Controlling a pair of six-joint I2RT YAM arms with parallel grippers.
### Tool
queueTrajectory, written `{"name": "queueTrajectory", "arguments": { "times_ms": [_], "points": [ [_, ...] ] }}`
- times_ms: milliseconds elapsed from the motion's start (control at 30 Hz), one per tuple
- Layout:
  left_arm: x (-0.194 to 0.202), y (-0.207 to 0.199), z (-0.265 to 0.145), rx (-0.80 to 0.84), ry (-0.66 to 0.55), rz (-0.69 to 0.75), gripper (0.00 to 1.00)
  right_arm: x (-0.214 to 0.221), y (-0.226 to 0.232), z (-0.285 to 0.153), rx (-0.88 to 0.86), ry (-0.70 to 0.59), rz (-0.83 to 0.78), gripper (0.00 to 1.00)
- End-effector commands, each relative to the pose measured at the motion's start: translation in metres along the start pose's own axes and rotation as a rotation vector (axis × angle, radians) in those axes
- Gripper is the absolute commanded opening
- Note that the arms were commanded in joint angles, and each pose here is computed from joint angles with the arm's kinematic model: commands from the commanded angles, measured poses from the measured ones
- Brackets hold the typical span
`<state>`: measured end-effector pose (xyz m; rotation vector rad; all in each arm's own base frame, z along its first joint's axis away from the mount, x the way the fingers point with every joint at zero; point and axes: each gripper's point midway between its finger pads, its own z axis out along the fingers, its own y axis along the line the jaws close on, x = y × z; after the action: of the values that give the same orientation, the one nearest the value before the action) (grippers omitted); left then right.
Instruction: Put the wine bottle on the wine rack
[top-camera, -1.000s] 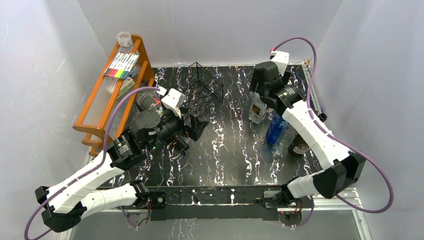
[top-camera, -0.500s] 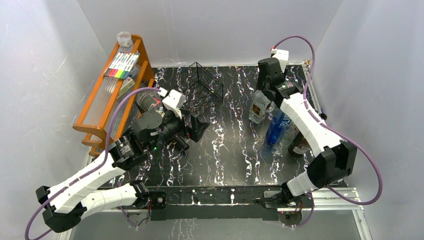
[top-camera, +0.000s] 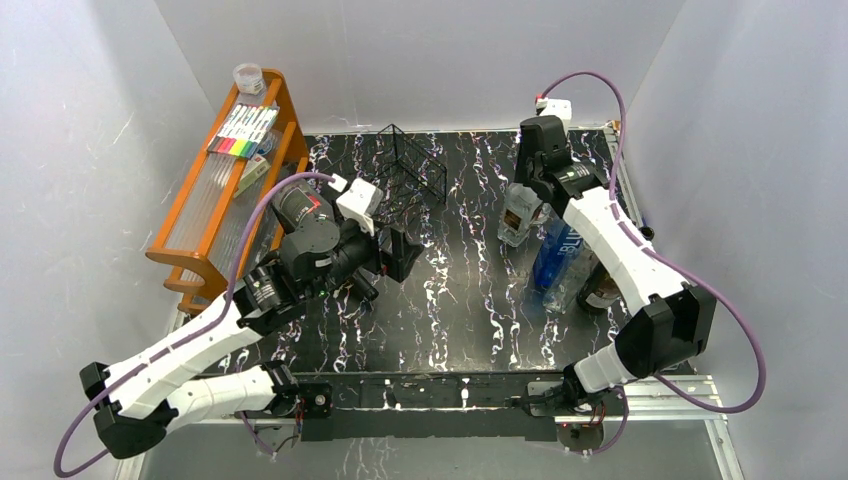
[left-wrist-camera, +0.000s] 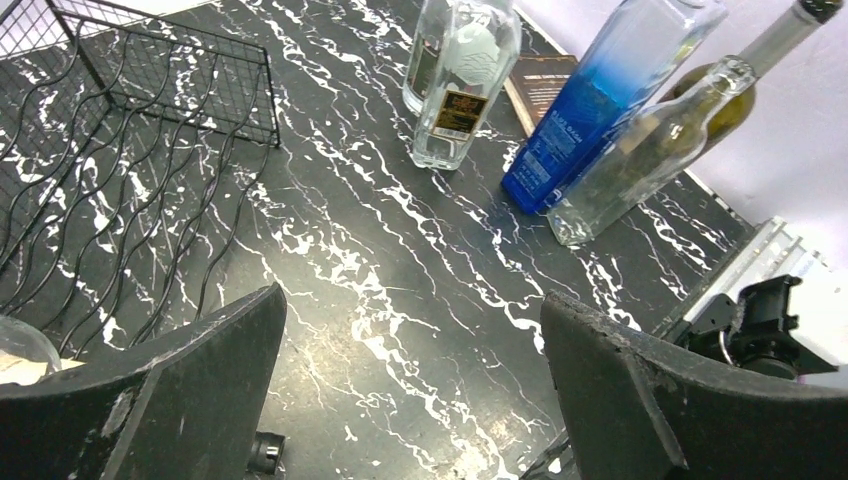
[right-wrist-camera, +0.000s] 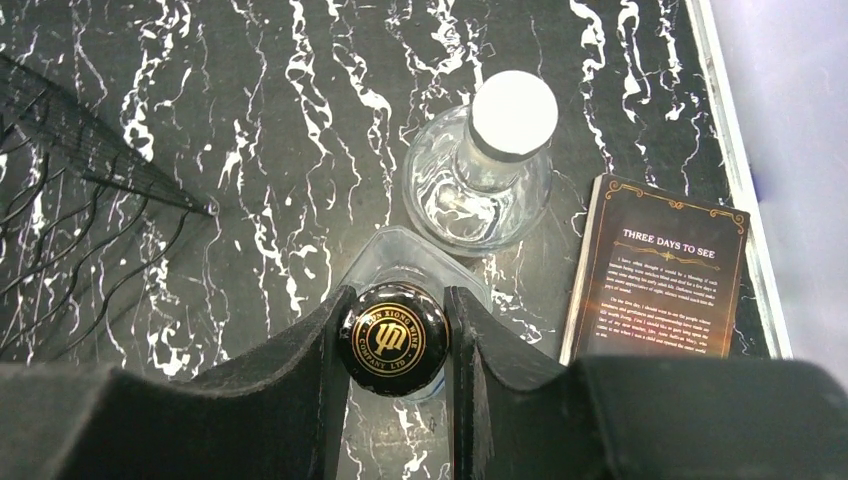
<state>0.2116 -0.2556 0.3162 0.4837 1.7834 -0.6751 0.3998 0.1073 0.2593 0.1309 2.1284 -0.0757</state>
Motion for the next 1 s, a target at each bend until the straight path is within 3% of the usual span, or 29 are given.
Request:
{"name": "queueTrajectory", "arguments": {
  "times_ms": [0, 200, 533, 800, 967],
  "points": [
    [0.001, 0.016, 0.008, -0.096, -0.006, 0.007, 0.98, -0.026, 0.005, -0.036, -0.115, -0.087, 0.027, 0.0],
    [0.022, 0.006, 0.026, -0.036, 0.045, 0.047, 0.98, -0.029, 0.017, -0.073, -0.27, -0.093, 0.053, 0.0],
    [0.081, -0.032, 0.063, 0.204, 0.158, 0.162, 0.98, 0.012, 0.043, -0.12, -0.538, 0.027, 0.135, 0.0],
    [0.11, -0.04, 0.083, 0.284, 0.042, 0.26, 0.98, 0.042, 0.057, -0.153, -0.727, 0.081, 0.163, 0.0],
    [0.124, -0.05, 0.083, 0.364, 0.062, 0.244, 0.98, 0.059, 0.058, -0.171, -0.834, 0.064, 0.091, 0.0]
  ]
}}
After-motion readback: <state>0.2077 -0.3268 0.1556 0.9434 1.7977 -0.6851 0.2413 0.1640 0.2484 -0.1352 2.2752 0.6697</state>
